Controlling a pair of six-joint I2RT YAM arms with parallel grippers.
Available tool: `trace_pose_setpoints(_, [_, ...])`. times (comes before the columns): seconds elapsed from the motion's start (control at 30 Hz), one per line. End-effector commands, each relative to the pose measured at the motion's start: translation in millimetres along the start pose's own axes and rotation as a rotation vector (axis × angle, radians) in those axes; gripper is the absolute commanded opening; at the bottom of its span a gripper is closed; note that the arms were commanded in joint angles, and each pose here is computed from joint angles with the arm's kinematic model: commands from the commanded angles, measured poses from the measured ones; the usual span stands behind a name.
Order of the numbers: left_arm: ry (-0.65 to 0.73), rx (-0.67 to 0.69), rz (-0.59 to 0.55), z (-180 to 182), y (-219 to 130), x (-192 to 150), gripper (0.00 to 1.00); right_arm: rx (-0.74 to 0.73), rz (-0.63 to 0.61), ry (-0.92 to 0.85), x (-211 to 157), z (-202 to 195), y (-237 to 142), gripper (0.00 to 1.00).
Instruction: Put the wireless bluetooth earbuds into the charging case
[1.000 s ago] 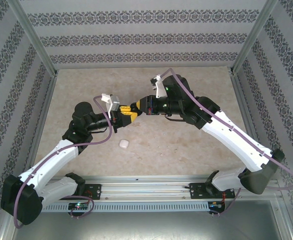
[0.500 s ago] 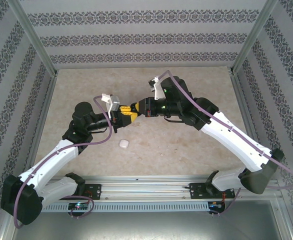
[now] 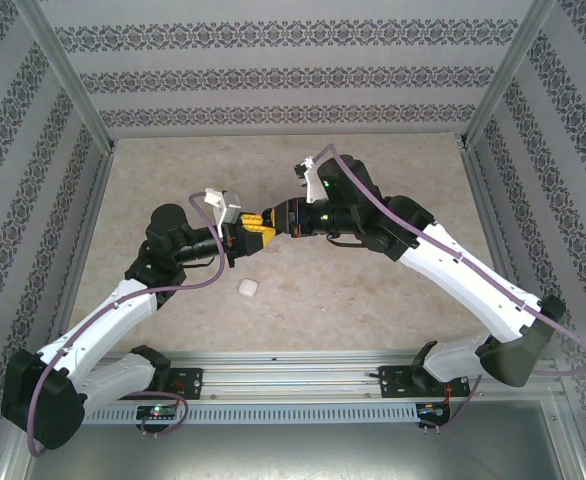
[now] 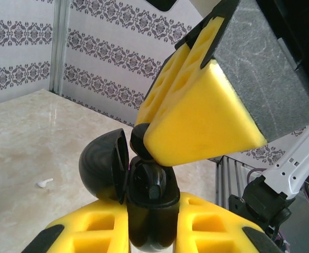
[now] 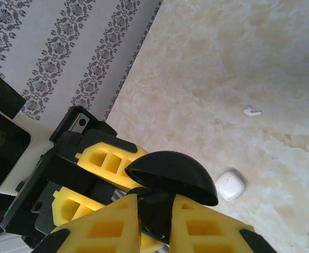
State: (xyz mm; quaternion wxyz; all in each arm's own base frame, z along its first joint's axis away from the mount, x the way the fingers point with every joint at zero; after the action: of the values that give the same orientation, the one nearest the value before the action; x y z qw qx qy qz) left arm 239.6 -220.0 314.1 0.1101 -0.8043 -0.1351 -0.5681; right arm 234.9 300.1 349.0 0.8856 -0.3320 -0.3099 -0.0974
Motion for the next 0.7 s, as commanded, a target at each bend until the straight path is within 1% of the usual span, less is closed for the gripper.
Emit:
trace_pose_setpoints(0.0, [0.038,-0.020,-0.041,-9,-2,14,0.00,-0.062,0.032,-0.008,-8,-8,0,0.20])
trace_pose_setpoints(0.33, [0.040,-0.020,-0.042,-11,-4,14,0.00,-0.064,0.018,-0.007,-3,-5,-5,0.28])
trace_pose_setpoints(0.67, [0.040,-0.024,-0.040,-12,-4,15,0.00,-0.047,-0.032,-0.008,8,4,-17,0.37])
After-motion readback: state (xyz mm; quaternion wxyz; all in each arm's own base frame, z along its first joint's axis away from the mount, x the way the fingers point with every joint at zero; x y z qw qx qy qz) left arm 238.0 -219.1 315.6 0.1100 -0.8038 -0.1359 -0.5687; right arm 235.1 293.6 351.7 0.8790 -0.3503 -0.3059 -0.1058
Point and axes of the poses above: each hand's point on the last joint's axis, 136 mm out from that joint toward the fingers, its own y axis out along the fingers, its own z axis along the line the jaws close on, x = y × z, the point moved 3 cm from there along -y, back along the fingers, and after that the axes turned 4 degrees about -y, right-handed, at the moved point
